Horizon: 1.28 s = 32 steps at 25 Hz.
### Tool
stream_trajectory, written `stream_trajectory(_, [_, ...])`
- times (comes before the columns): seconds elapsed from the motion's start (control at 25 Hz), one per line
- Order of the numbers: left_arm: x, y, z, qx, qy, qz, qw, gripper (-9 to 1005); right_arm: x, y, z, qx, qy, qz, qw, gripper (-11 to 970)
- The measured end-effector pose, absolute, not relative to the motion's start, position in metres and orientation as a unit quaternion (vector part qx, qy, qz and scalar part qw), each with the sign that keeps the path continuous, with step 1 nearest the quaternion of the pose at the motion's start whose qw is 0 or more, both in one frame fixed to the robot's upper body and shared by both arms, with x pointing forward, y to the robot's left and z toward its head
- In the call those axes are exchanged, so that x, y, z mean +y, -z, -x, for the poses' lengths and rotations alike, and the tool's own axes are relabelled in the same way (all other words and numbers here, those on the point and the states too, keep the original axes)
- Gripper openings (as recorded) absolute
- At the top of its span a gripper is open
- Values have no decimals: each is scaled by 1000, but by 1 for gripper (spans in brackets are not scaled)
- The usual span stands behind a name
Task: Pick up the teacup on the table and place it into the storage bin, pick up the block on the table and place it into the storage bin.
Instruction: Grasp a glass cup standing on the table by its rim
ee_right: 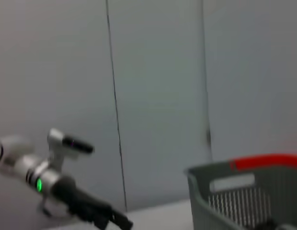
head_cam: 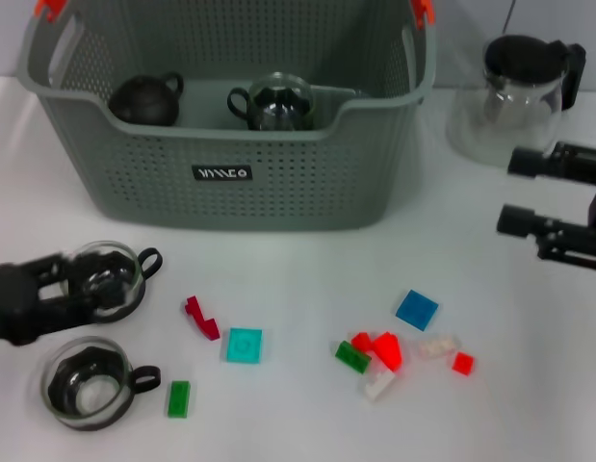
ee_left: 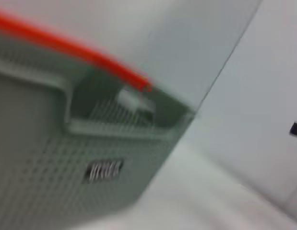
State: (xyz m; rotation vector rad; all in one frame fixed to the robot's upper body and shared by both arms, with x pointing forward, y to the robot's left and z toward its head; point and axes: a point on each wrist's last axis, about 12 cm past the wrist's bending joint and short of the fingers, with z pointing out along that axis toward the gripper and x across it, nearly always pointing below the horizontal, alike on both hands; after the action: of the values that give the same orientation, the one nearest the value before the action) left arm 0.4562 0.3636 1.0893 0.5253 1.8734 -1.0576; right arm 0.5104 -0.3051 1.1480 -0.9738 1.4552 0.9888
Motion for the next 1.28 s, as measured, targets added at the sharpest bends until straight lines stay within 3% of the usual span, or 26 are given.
stream_trajectory(0.12, [377, -1123, -466, 823, 411, -176, 349, 783, -299, -1147, -513, 631, -408, 422, 507, 673])
stream_trajectory(0.32, [379, -1175, -494, 901, 306, -165, 259, 782, -287, -1144, -521, 646, -404, 442, 473, 673])
stream_trajectory(0.52, [360, -1197, -533, 942, 215, -161, 201, 781, -280, -1142, -523, 649, -406, 446, 464, 673])
stream_trajectory(0.8, [311, -1186, -579, 967, 93, -192, 136, 780, -275, -1142, -527, 650, -415, 446, 455, 674])
stream_trajectory(0.96, [294, -1172, -589, 969, 55, -208, 120, 779, -274, -1143, -528, 649, -415, 446, 456, 675])
stream_trajectory(1.28, [293, -1145, -591, 972, 52, -209, 96, 774, -271, -1143, -528, 648, -420, 446, 453, 675])
